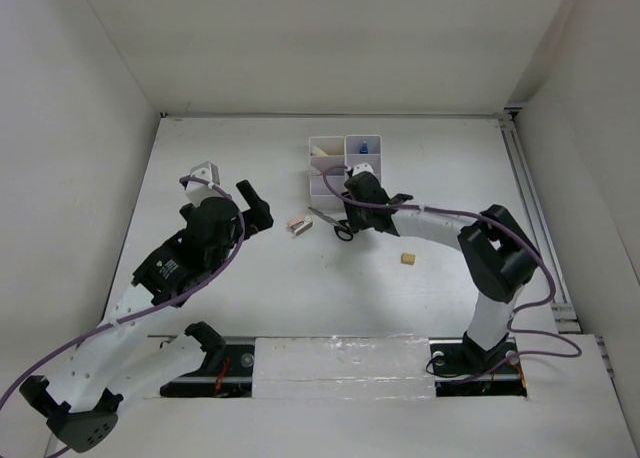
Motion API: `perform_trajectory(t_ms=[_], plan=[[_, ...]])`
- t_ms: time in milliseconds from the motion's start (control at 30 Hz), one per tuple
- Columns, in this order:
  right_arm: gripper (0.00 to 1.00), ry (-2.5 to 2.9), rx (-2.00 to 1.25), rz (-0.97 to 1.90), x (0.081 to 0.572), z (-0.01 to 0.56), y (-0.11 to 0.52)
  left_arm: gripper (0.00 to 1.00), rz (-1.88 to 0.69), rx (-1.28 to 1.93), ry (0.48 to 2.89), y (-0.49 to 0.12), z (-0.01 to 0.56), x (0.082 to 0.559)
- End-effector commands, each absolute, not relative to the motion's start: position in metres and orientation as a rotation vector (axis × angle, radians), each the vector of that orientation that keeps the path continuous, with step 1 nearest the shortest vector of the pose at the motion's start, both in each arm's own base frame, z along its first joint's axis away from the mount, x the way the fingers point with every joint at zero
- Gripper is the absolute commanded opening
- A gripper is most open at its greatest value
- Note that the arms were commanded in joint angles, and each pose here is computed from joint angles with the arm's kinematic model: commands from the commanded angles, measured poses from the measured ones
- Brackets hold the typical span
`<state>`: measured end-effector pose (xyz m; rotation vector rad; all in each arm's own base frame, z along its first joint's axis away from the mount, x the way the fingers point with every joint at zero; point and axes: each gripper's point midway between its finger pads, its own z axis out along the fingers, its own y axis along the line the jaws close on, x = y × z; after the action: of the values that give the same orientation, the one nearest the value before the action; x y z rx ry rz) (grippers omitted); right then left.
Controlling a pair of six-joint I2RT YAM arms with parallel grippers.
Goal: Sort the stationery into containers
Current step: Pick up the scissors from the center of the board.
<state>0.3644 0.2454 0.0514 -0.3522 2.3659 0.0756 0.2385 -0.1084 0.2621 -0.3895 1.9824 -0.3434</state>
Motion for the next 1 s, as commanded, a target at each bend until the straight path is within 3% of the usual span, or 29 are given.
perform_trajectory(t_ms=[0, 733, 867, 967], plan=[[0.52, 2.308, -0.341, 0.088, 0.381, 0.061, 0.259, 1.0, -0.357, -0.373, 1.97, -0.112, 0.265, 0.24], [0.44, 2.445, -0.555, 0.192, 0.353, 0.022, 0.268, 1.0, -0.363, -0.375, 1.944, -0.109, 0.271, 0.24], [0.31, 2.442, -0.582, 0.21, 0.346, 0.025, 0.275, 1.0, -0.363, -0.375, 1.944, -0.109, 0.271, 0.24], [0.27, 2.453, -0.626, 0.214, 0.336, 0.021, 0.279, 1.0, -0.363, -0.375, 1.944, -0.109, 0.271, 0.24]])
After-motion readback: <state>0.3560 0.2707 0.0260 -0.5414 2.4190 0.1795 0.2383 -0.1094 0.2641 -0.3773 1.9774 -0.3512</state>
